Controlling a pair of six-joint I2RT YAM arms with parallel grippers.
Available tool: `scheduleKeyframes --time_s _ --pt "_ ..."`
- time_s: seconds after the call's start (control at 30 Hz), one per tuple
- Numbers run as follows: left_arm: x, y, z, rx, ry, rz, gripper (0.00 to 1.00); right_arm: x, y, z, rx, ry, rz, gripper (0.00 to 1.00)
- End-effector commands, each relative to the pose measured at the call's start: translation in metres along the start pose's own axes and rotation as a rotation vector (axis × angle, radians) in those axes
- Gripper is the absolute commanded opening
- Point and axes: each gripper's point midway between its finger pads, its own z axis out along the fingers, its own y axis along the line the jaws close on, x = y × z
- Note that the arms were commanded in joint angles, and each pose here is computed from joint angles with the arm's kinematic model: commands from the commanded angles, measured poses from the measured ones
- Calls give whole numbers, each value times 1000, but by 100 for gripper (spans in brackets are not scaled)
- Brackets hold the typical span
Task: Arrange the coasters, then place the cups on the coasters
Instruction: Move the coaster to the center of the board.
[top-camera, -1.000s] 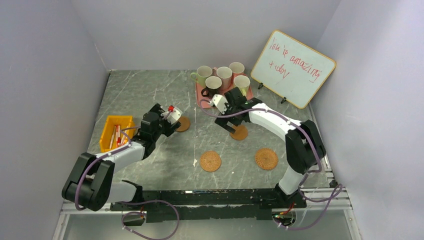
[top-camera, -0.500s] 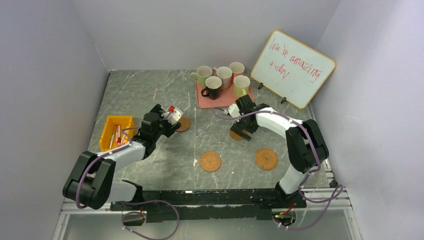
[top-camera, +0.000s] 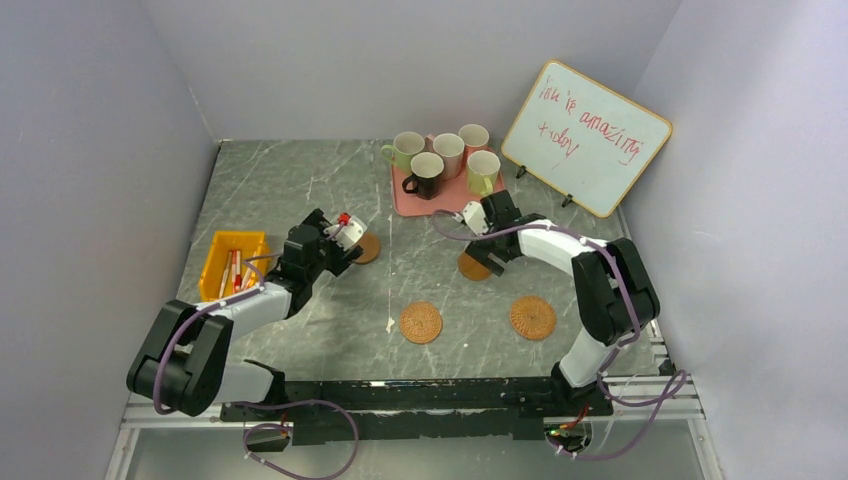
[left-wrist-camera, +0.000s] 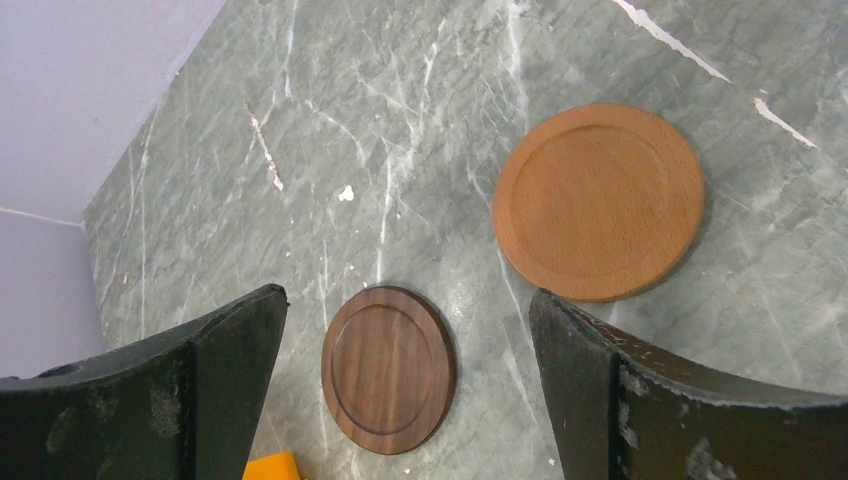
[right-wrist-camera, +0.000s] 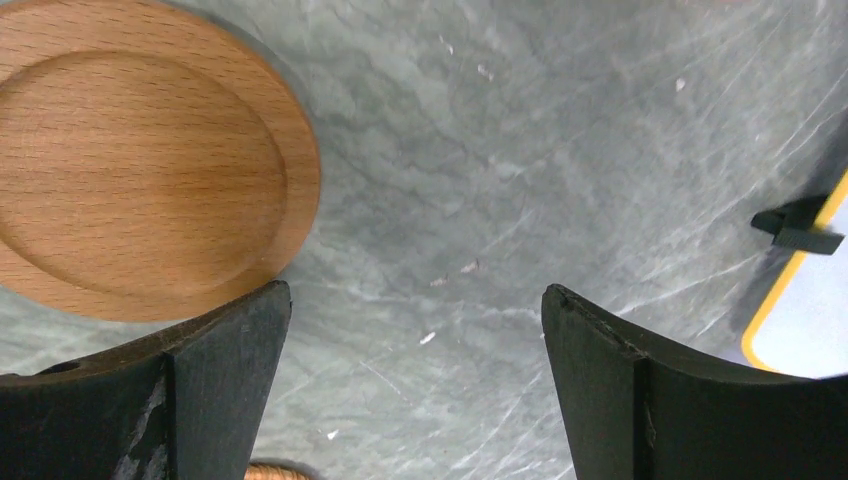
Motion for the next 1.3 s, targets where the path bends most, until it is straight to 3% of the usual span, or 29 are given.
scheduleKeyframes --time_s 0.0,0.2,0.33,0.47,0.77,1.27 --pt "-8 2 4 -2 -34 -4 96 -41 10 2 -6 -131 -22 100" --pt "-7 1 4 0 -28 1 96 -109 72 -2 -104 -210 -104 100" --pt "-9 0 2 10 -40 5 96 -146 79 -12 -63 -257 -94 100" --pt "-20 2 2 18 -66 18 96 -149 55 -29 10 -296 -74 100" --pt "-63 -22 2 155 -128 76 96 -168 49 -89 -87 -475 -74 100" --pt "-37 -7 4 149 -120 -72 96 -172 124 -59 -123 -469 -238 100"
